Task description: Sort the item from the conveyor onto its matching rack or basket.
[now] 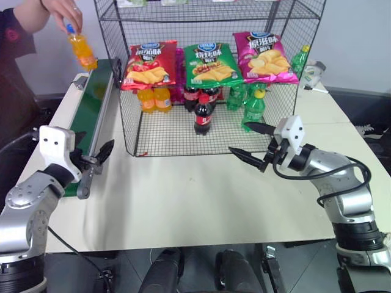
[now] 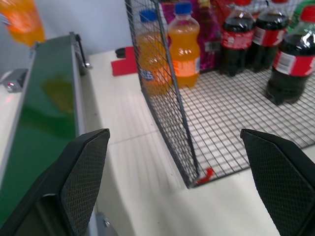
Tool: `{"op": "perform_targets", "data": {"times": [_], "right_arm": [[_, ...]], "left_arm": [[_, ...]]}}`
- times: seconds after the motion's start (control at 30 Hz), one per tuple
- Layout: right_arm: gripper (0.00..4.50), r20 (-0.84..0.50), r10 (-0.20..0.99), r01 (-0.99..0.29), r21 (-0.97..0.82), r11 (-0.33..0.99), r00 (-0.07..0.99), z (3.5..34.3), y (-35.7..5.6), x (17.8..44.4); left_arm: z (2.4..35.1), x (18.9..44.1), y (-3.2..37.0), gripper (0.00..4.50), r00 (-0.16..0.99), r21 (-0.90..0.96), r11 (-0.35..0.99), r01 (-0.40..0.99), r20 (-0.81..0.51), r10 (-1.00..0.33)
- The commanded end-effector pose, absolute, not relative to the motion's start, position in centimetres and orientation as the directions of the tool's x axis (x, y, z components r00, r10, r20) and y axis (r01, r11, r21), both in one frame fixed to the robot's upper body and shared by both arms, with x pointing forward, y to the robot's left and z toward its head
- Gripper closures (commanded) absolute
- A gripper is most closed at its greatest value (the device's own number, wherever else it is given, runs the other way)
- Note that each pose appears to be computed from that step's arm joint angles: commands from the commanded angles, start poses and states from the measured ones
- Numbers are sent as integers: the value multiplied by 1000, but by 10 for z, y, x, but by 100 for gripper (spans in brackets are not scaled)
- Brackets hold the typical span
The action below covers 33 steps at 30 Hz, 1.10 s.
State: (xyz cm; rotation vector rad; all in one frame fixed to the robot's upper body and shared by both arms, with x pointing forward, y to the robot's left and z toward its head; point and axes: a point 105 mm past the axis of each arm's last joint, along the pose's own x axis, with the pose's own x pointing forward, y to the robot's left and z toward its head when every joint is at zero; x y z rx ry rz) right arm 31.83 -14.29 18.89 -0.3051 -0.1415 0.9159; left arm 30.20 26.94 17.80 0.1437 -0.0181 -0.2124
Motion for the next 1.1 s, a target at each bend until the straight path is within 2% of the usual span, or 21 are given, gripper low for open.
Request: {"op": "perform_targets", "data": {"times": [0.03, 0.43, 0.67, 0.77, 1.1], "right_arm": [[0, 36, 796, -736, -357, 575, 605, 203, -144, 319], [0, 47, 814, -754, -351, 556, 578, 203, -134, 325], [0, 58, 838, -775, -350, 526, 543, 206, -122, 322], [0, 64, 851, -791, -339, 509, 520, 205, -114, 317], [0, 99, 879, -828, -301, 473, 466, 205, -88, 304]], "left_arm": [[194, 299, 282, 6, 986, 173, 975, 142, 59, -154], [201, 291, 301, 6, 992, 146, 988, 46, 112, -62], [192, 284, 343, 6, 979, 101, 978, -182, 115, 170], [193, 283, 355, 6, 963, 61, 969, -241, 138, 231], [190, 289, 359, 6, 962, 70, 966, -248, 137, 237]]}}
